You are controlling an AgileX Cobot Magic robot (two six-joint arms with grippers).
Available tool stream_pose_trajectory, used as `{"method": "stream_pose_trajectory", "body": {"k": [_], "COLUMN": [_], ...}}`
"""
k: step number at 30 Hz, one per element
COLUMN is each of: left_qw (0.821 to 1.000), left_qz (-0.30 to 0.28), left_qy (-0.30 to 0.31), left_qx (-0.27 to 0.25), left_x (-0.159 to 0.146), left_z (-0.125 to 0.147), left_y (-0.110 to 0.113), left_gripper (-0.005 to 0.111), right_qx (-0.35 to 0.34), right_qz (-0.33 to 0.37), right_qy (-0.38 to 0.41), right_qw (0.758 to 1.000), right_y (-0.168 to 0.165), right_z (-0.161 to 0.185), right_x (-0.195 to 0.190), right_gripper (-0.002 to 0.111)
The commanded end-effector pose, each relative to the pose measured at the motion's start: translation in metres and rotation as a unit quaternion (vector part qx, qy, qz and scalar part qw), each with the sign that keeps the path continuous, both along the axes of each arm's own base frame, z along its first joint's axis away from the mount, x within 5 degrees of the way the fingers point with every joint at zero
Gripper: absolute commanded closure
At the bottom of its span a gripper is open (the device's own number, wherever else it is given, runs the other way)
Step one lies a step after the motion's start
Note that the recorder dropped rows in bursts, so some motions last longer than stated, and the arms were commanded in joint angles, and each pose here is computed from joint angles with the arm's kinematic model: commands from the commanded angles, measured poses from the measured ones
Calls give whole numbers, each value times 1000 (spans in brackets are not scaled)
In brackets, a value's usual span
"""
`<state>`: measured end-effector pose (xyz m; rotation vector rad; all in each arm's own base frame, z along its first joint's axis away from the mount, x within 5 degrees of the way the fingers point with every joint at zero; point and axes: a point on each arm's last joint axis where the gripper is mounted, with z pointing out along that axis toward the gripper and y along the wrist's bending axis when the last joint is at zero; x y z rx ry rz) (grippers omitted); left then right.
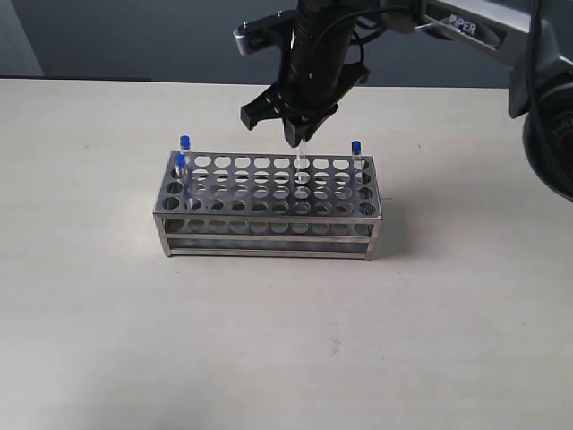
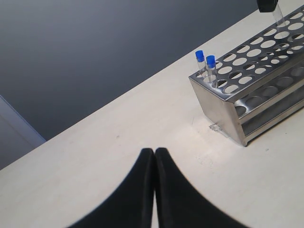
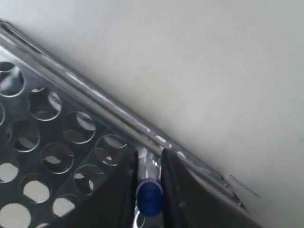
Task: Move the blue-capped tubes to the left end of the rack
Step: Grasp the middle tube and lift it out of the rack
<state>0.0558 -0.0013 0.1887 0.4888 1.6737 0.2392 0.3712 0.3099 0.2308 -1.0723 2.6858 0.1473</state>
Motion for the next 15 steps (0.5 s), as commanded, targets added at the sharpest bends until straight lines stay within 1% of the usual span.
{"method": "stream_pose_trajectory", "body": {"k": [1,4,11,15], "left_qw": [1000,1000,1000,1000], "left_qz": [-3,-3,-3,-3], "left_qy": [-2,-2,-2,-2], "left_qx": [-5,-5,-5,-5], "left_x": [0,0,0,0], "left_z": [2,2,2,2], "left_y": [-1,-1,-1,-1], "left_gripper": [106,106,106,106], "right_qx": [21,35,74,85], "right_qz": [2,2,6,56], "right_qy": [-34,-52,-66,-71], "right_qw": [999,998,995,992], "right_y": [-8,-13,-16,-2], "right_z": [38,59,93,102], "right_x": [-7,-12,-27,-45], "right_gripper": [108,108,108,108]}}
